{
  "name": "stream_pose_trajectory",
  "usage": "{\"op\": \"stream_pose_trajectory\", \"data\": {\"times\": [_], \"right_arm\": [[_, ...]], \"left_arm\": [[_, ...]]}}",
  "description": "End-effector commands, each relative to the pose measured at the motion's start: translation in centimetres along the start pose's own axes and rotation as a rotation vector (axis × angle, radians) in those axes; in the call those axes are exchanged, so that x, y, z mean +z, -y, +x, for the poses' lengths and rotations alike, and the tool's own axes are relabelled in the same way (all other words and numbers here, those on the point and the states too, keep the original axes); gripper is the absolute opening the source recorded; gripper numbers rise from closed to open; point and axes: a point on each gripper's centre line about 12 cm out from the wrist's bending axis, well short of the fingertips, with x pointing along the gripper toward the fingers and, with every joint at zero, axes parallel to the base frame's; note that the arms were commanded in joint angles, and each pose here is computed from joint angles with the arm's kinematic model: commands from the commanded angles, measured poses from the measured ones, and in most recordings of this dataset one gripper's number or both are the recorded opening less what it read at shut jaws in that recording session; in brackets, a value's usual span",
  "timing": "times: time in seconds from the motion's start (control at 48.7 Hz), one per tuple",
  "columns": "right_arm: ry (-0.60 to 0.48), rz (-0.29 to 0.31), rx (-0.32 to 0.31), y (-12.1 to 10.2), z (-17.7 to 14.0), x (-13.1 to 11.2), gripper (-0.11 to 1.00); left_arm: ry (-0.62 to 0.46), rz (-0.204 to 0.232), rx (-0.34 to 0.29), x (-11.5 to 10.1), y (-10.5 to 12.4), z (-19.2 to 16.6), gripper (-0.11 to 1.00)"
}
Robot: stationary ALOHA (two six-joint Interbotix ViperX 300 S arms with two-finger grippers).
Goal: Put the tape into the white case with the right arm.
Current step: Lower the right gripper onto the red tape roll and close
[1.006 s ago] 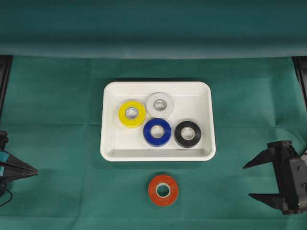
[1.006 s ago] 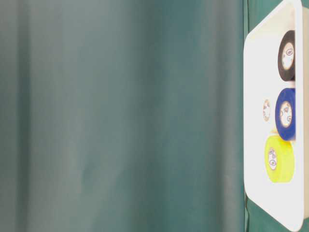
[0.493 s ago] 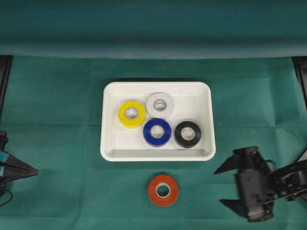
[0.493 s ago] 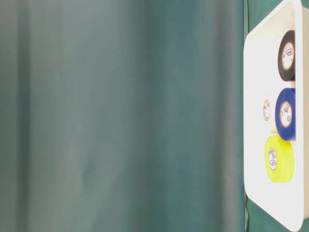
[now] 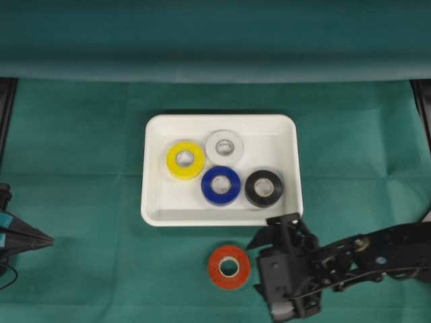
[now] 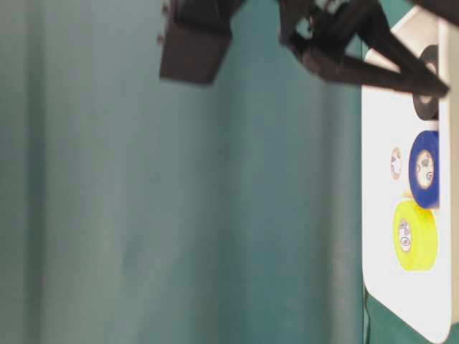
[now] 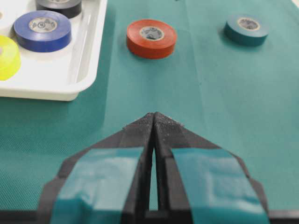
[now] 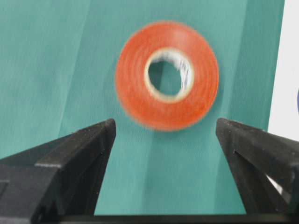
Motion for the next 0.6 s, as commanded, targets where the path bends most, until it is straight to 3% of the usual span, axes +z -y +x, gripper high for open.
{"op": "stream_pose_trajectory", "data": {"times": [0.0, 0.575], "right_arm": [[0.041, -0.002, 0.005, -0.2, 0.4, 2.0, 0.73], [0.025, 0.003, 0.007, -0.5, 2.4, 2.6, 0.73]], "left_arm": [[0.008, -0.002, 0.002, 0.6, 0.0, 0.1, 0.00], [0.006, -0.002, 0.002, 0.5, 0.0, 0.1, 0.00]]}}
